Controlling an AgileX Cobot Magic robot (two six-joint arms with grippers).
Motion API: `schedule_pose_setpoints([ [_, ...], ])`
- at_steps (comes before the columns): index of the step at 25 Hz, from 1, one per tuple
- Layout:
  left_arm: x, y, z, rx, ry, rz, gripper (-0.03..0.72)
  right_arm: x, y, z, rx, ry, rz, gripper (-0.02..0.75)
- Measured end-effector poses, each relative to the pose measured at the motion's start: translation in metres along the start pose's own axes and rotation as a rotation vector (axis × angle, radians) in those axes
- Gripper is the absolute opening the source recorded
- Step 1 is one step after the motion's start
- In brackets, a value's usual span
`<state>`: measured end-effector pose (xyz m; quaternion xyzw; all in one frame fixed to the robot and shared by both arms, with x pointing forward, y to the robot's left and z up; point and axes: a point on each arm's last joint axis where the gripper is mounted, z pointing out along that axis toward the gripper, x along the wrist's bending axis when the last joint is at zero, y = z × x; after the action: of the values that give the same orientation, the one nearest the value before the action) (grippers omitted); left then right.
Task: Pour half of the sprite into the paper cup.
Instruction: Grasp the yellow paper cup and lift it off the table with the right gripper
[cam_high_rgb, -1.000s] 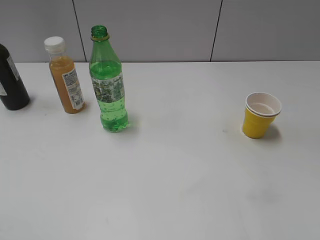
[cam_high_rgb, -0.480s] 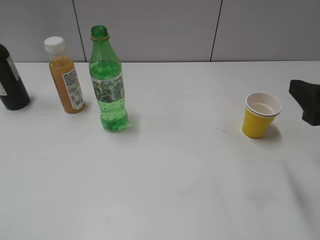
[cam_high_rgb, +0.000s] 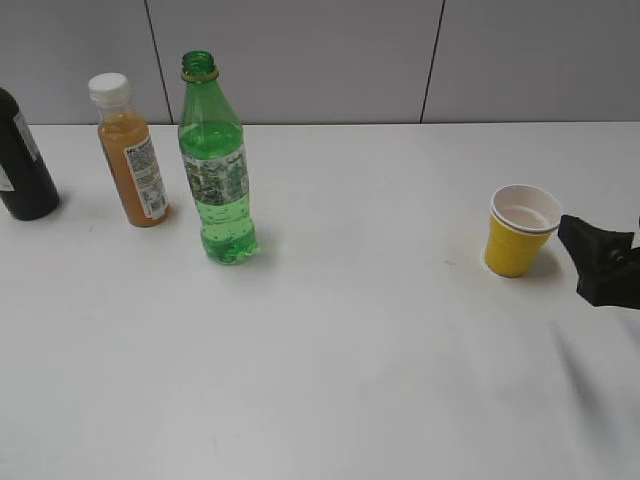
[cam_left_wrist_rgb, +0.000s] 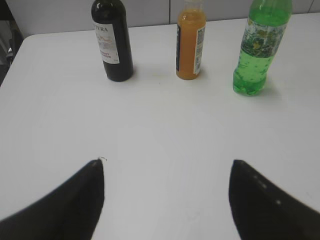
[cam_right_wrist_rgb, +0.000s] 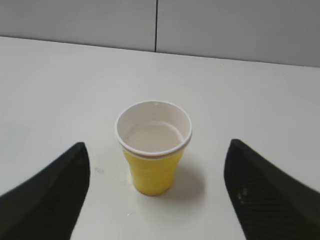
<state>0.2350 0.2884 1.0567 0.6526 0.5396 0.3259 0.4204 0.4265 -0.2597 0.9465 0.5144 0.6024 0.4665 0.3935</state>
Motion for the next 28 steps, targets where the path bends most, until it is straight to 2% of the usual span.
schedule_pose_setpoints([
  [8, 0.000, 0.000, 0.000, 0.000, 0.000, 0.000, 0.589, 0.004, -0.012, 0.017, -0.081, 0.039, -0.004, 0.667],
  [21, 0.000, 0.000, 0.000, 0.000, 0.000, 0.000, 0.589, 0.003, -0.055, 0.038, 0.084, 0.021, -0.011, 0.667],
  [28, 0.000, 0.000, 0.000, 0.000, 0.000, 0.000, 0.589, 0.004, -0.060, 0.066, 0.085, 0.006, 0.073, 0.667],
])
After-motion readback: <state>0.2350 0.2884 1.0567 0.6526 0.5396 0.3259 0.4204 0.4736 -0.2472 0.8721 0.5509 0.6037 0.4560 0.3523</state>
